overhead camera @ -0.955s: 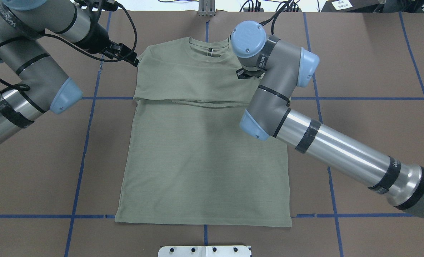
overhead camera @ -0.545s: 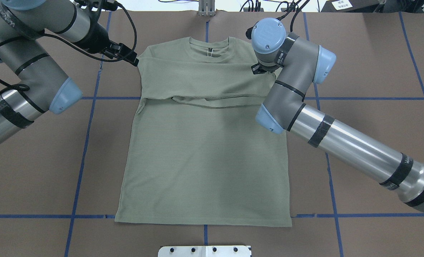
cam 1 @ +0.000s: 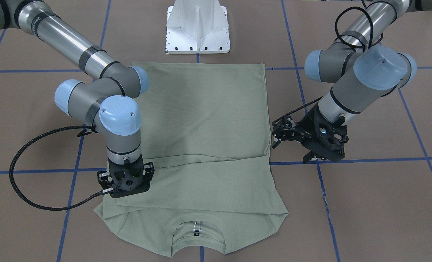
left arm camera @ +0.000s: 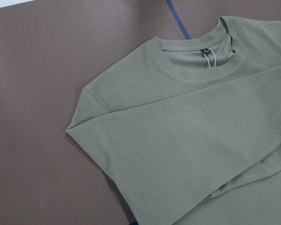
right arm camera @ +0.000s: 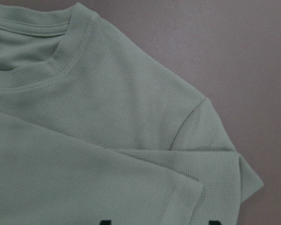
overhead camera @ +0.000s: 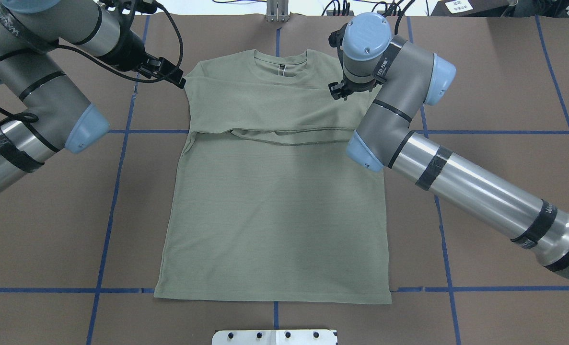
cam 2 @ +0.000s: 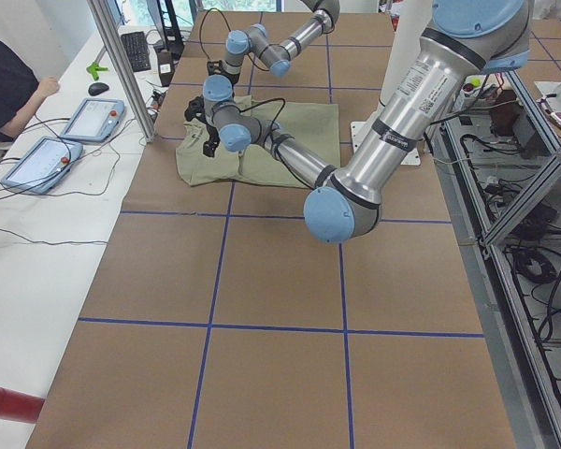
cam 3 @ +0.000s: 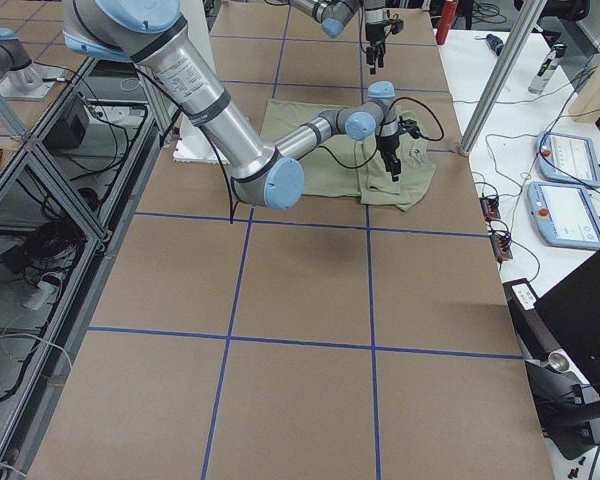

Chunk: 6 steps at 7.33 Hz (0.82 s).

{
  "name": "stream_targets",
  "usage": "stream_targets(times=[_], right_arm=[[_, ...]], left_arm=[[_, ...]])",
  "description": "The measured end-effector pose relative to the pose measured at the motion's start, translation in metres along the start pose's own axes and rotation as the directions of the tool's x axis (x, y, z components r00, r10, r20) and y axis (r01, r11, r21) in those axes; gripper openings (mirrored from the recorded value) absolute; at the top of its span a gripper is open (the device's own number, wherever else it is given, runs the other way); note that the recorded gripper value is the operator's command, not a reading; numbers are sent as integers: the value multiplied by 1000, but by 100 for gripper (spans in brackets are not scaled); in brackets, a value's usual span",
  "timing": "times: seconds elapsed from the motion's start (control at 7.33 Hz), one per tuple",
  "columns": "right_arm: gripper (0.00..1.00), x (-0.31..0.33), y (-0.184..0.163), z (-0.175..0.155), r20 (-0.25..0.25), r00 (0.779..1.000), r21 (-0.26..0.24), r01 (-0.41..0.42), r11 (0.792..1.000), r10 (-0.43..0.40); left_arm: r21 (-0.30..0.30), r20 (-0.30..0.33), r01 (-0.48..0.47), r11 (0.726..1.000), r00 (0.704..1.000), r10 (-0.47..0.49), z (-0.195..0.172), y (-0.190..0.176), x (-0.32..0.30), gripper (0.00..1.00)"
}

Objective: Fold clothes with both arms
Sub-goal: 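Move both grippers down to the shirt's hem corners nearest the robot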

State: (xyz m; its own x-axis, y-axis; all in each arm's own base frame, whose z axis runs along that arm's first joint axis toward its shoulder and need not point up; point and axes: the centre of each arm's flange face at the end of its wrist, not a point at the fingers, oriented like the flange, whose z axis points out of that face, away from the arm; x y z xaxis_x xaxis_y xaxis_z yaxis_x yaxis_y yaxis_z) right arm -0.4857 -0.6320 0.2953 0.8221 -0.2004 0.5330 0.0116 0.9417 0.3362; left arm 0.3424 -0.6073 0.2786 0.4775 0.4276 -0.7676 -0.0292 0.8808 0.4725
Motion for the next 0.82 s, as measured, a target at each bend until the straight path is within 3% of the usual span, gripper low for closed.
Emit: stream_targets(times=[0.27,0.41,0.55,0.82], right_arm=[[100,7,57,-32,122,978,-34,-164,986,167],[100,16,109,-52,170,956,-49,-233,971,239],[100,25,163,-71,221,926,-59,-300,952,305],[100,21,266,-79,314,859,-43,-414,909,406]], left_arm=[[9,-5,82,997,997,-82,-20,42,-8,100],[19,-14,156,988,988,-155,-34,72,-1,100],[23,-34,211,977,977,-210,-45,104,14,100],[29,-138,311,950,943,-304,-61,180,33,100]])
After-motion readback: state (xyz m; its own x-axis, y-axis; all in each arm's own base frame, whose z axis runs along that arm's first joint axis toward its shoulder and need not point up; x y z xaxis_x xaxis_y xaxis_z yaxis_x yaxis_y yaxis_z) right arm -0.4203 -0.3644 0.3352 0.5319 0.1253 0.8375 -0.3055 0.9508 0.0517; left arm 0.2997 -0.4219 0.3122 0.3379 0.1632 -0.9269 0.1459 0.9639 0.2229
